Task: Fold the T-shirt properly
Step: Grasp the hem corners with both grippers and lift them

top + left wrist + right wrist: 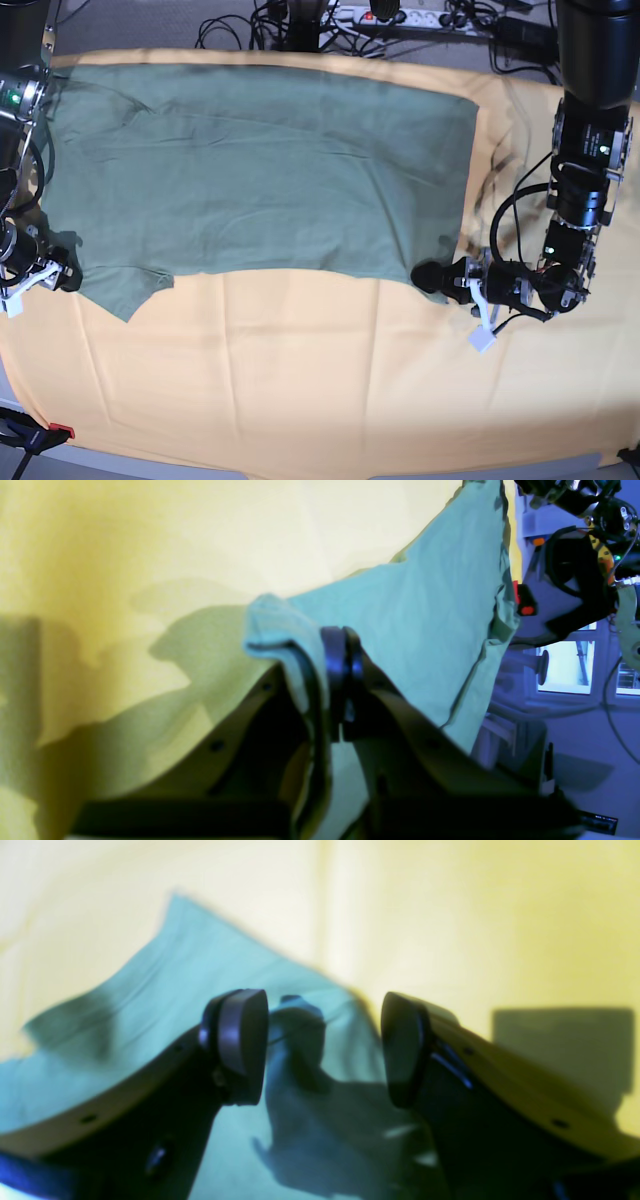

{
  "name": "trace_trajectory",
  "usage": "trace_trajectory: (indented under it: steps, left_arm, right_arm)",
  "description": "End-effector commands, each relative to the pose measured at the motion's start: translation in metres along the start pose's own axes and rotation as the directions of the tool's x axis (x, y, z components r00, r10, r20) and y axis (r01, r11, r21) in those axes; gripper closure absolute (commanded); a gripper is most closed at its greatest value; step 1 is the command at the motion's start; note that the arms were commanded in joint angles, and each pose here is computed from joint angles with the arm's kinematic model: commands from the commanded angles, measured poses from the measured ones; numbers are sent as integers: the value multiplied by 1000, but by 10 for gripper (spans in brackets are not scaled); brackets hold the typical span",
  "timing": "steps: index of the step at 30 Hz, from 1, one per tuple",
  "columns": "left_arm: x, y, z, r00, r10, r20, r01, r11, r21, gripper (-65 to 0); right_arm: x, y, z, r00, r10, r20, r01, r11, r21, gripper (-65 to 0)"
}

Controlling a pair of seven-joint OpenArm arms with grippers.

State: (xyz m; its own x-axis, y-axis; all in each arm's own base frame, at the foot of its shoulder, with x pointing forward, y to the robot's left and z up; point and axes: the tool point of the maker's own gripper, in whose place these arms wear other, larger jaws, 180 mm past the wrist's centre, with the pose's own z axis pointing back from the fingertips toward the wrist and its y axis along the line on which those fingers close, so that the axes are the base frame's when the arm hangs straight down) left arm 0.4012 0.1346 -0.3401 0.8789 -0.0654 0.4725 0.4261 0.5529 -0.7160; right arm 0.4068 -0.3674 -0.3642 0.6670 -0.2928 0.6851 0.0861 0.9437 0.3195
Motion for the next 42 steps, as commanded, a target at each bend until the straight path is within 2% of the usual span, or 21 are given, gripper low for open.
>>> trace_trajectory:
  steps: [1,7,11,12,14,15,17,18,24,28,34,42]
  left_arm:
    - [25,-9,10,998,-41,55,42,999,-10,0]
    - [25,-9,10,998,-41,55,42,999,-10,0]
    - [25,-9,10,998,-42,55,42,999,-10,0]
    - [25,-9,9,998,-42,55,42,999,-10,0]
    - [25,-9,9,998,-42,55,42,999,-10,0]
    - [25,-9,9,998,-42,55,42,999,-10,0]
    - [25,-9,10,998,-41,55,42,999,-10,0]
    - [25,-9,10,998,-41,56,42,999,-10,0]
    - [39,-7,15,991,-43,128,44,999,0,0]
    - [56,-1,20,982,-95,163,85,994,68,0]
    - [87,7,28,945,-184,272,141,976,168,0]
    - [108,16,30,887,-319,333,225,930,291,0]
  right_arm:
    - [25,-2,9,998,15,54,-15,1000,-2,-377]
    - [21,31,10,999,30,39,-37,983,178,-376]
    - [15,35,7,999,33,20,-36,982,184,-370]
    - [15,36,6,999,32,21,-35,982,185,-352]
    - [19,36,6,999,29,41,-36,982,185,-276]
    - [22,35,7,998,27,55,-36,982,184,-218]
    - [25,35,7,997,27,71,-39,983,180,-59]
    - [25,35,7,997,25,74,-38,983,181,0]
    - [29,36,7,996,25,86,-40,982,183,0]
    - [35,33,7,993,62,99,-77,985,152,0]
    - [41,32,1,981,119,154,-136,985,106,0]
    - [71,32,3,963,171,211,-186,981,52,0]
